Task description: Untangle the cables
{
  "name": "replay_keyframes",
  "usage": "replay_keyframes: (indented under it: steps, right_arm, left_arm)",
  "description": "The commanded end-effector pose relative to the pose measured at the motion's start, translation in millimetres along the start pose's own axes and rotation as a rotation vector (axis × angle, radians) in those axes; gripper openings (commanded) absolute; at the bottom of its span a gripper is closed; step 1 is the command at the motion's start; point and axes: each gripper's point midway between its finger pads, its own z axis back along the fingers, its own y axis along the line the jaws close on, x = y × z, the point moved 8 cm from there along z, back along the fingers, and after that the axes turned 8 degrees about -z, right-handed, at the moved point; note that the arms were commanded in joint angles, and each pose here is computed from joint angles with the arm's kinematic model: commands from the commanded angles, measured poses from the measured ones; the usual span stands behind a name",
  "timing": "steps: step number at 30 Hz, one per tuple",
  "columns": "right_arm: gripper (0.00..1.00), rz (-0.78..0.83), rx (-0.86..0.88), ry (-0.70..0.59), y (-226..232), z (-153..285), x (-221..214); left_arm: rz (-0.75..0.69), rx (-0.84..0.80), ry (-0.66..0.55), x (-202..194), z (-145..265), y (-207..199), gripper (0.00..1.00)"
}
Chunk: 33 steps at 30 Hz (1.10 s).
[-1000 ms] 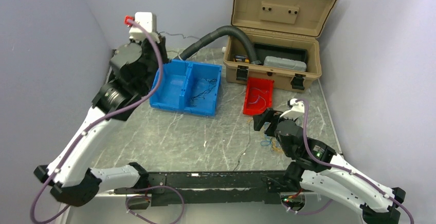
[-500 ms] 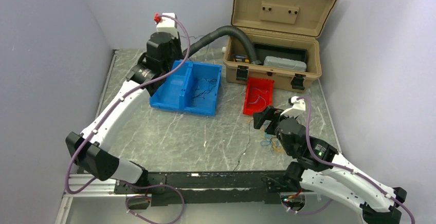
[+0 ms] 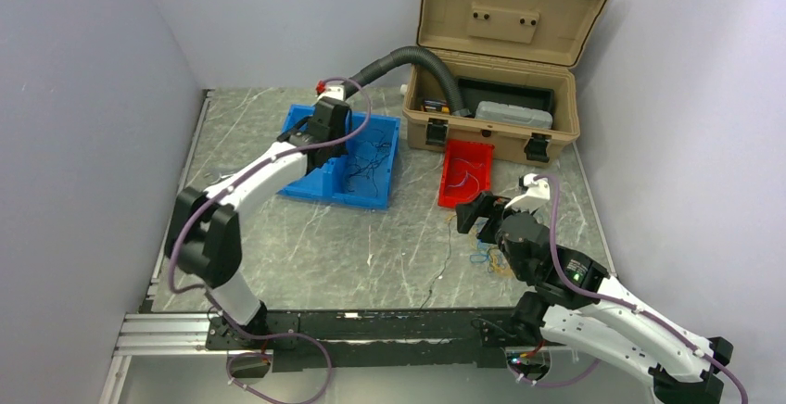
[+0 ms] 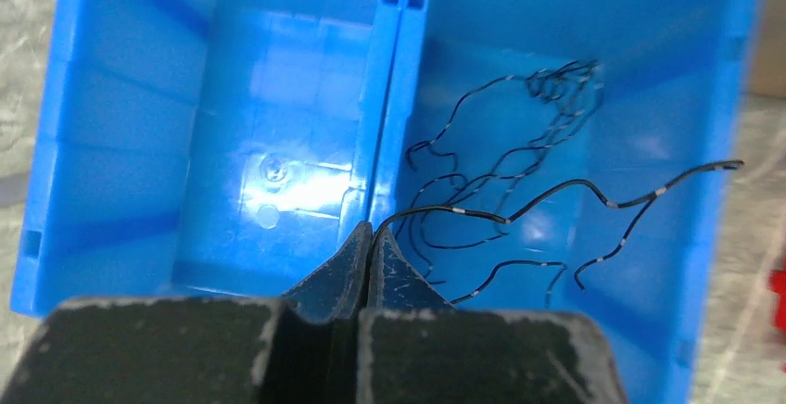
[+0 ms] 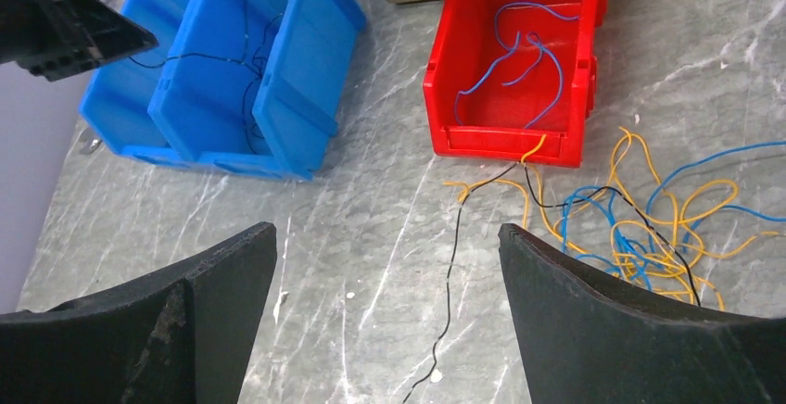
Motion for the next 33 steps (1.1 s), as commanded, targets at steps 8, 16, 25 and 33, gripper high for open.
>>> replay_keyframes:
  steps: [8,16,25,33]
  right_arm:
    - [0.92,-0.017,-0.011,-0.005,-1,6,7]
    - [0.96,0.032,-0.149,0.097,-5,-1,-6]
    - [0.88,0.067,-0.135,0.445,-18,-38,-42]
    - [0.94,-0.028,-0.259,0.294,-32,-35,-24]
  left_arm:
    - [-0.182,0.17,0.225,4,-26,-34,0.0]
    - [-0.192,0.025,0.275,2,-24,-48,0.65]
    - [-0.136,-0.335,0.078,22,58,-51,0.84]
    - [-0.127,-0.601,-0.023,-20,128,-89,0.99]
